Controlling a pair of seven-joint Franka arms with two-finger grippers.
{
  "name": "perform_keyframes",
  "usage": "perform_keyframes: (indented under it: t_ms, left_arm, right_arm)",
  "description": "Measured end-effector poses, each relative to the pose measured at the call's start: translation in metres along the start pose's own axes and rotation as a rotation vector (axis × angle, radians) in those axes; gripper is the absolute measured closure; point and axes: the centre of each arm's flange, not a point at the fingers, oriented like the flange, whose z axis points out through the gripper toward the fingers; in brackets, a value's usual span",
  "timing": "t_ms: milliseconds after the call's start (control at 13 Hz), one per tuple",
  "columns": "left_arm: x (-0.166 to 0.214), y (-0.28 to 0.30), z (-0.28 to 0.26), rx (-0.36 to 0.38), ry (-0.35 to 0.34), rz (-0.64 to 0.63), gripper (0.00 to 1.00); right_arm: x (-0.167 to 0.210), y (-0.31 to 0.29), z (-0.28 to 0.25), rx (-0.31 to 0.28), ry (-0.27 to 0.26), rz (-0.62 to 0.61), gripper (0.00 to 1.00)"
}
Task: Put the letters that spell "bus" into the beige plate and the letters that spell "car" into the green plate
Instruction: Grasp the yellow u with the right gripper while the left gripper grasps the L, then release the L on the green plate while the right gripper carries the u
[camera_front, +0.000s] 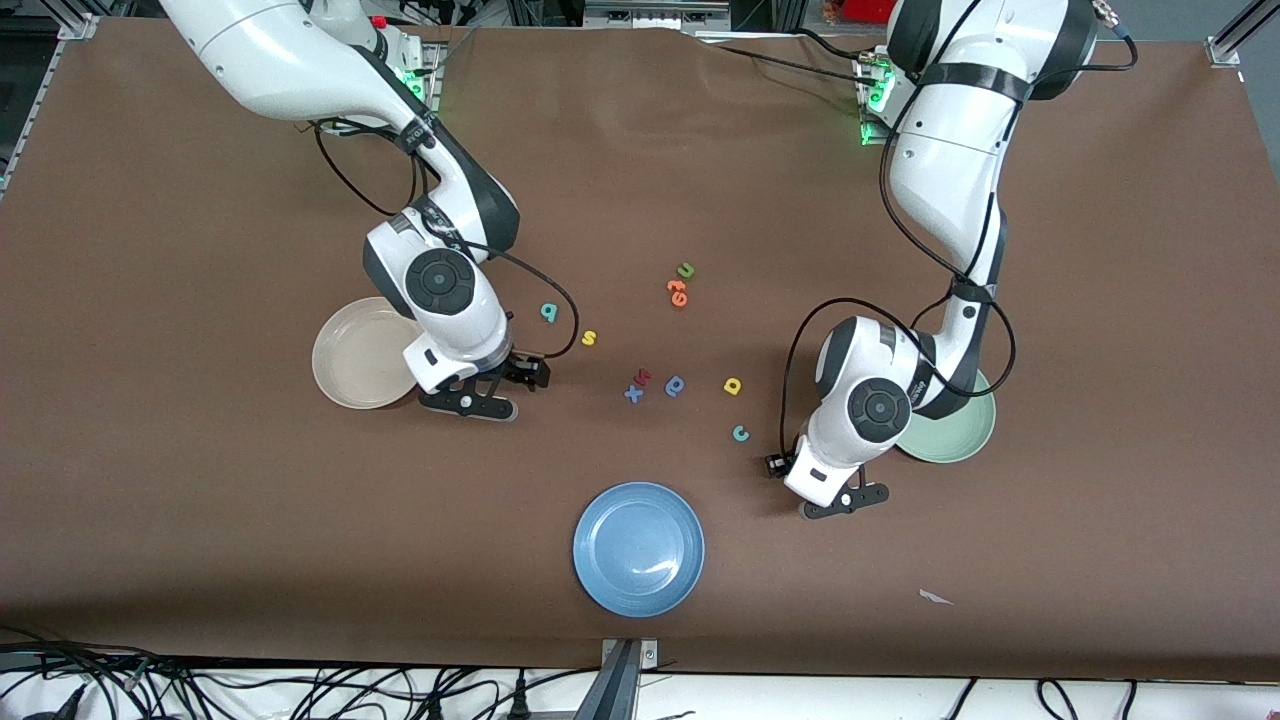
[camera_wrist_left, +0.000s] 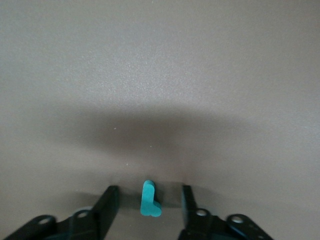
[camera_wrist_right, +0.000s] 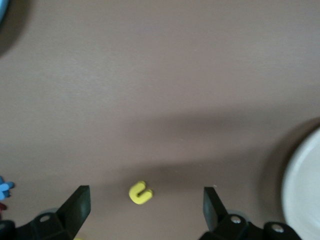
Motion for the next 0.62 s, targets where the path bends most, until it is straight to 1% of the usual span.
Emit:
perform_keyframes:
  t_ms: [77,154,308,385,615]
  left_arm:
    - [0.000,0.000,0.000,0.000,0.000,-0.002,0.48]
    - [0.001,-0.001,-0.001,0.002,0.001,-0.003,0.55]
    - [0.002,-0.002,-0.002,0.014,0.008,0.005,0.80]
    - [0.002,-0.002,-0.002,0.017,0.009,0.008,0.88]
    - [0.002,-0.002,-0.002,0.019,0.010,0.010,0.89]
  right_arm:
    - [-0.002,-0.003,0.008,0.011,0.006,-0.009,0.00]
    - [-0.005,-0.005,0.016,0.019,0.006,-0.014,0.00]
    - [-0.009,-0.006,0.030,0.023,0.003,-0.024,0.00]
    - [-0.012,-0.007,0.036,0.027,0.008,-0.034,0.00]
    - [-0.032,-0.009,0.060,0.075,0.023,-0.054,0.00]
